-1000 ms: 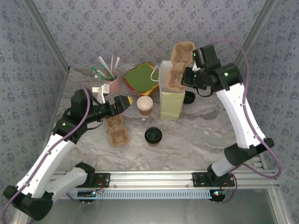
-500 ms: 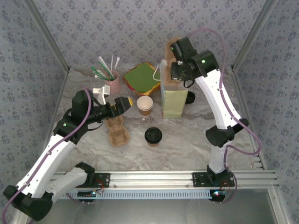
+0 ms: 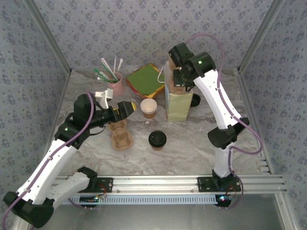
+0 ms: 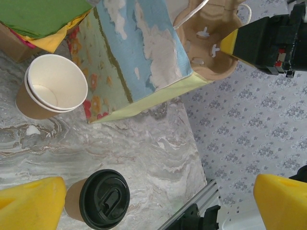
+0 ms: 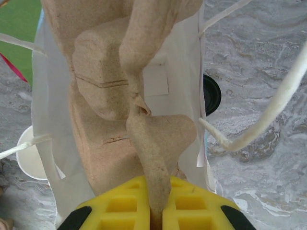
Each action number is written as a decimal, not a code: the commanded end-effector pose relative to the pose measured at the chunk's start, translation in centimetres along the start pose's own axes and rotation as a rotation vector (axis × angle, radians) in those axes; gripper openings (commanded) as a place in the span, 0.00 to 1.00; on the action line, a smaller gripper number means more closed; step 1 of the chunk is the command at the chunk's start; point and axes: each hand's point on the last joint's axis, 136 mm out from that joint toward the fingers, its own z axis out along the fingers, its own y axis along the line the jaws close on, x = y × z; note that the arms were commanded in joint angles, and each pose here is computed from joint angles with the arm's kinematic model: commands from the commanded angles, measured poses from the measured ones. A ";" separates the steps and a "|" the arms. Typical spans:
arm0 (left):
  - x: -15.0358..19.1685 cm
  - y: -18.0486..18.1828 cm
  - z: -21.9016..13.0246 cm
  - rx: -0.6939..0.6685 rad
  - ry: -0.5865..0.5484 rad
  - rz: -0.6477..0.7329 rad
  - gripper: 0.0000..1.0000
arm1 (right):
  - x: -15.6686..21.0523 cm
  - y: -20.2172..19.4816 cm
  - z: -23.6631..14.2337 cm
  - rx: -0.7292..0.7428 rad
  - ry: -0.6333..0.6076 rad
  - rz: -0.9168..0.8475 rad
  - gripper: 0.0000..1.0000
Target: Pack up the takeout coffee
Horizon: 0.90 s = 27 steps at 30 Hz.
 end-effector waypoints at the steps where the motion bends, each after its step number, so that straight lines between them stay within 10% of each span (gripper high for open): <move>1: 0.3 -0.3 0.1 0.021 0.015 0.028 1.00 | 0.9 -0.5 1.1 0.024 0.064 -0.019 0.08; 27: -1.0 -0.1 1.9 -0.007 0.019 0.005 1.00 | 2.4 0.4 6.2 -0.033 0.243 0.004 0.09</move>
